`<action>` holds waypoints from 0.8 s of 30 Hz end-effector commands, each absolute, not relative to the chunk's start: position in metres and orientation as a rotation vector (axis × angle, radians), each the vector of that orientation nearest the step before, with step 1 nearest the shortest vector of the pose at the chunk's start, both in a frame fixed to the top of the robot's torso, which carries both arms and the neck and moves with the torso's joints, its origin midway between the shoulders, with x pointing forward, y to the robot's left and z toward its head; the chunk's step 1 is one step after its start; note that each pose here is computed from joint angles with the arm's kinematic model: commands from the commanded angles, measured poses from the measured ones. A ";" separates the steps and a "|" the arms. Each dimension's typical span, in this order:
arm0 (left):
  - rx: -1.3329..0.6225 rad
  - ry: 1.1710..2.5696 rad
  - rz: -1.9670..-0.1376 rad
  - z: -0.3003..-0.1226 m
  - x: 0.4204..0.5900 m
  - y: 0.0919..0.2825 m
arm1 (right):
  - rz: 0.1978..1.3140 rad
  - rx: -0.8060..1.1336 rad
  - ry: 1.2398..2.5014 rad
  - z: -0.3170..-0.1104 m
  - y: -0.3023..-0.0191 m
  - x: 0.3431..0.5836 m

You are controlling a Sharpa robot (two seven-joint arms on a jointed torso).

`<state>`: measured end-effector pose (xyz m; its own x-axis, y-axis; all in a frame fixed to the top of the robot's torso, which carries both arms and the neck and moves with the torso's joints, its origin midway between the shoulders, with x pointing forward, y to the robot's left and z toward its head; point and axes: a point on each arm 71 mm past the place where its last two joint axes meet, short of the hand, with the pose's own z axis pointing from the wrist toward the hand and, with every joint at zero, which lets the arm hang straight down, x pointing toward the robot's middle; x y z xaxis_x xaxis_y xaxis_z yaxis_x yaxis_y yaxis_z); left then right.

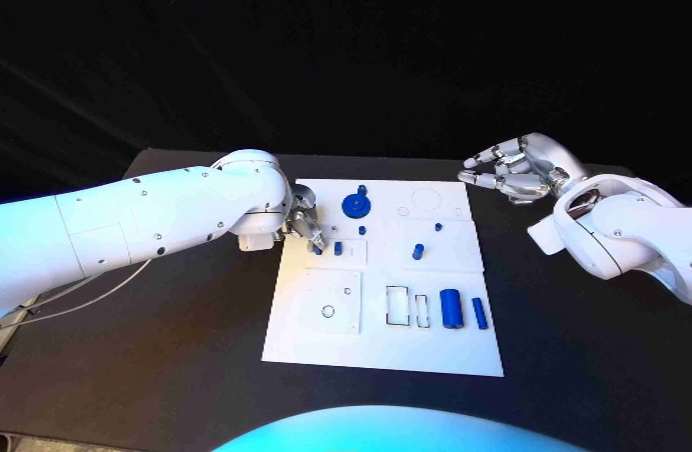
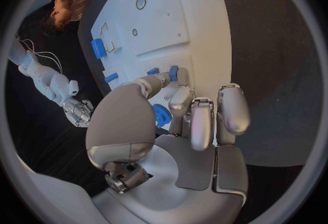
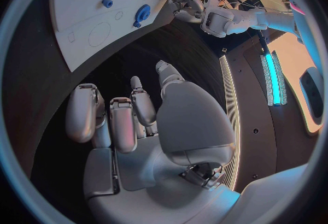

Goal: Assemble the parts on the task board

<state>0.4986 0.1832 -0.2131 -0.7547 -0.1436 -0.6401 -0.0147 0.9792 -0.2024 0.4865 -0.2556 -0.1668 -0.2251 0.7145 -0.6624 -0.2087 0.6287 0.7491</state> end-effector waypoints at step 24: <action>-0.049 2.476 -0.219 -0.224 0.493 0.184 | 0.908 0.425 1.573 -0.166 -0.256 0.486</action>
<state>0.4972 0.1846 -0.2172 -0.7672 -0.1286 -0.6284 -0.0070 0.9813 -0.1924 0.4864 -0.2563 -0.1667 -0.2239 0.7147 -0.6626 -0.2087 0.6289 0.7489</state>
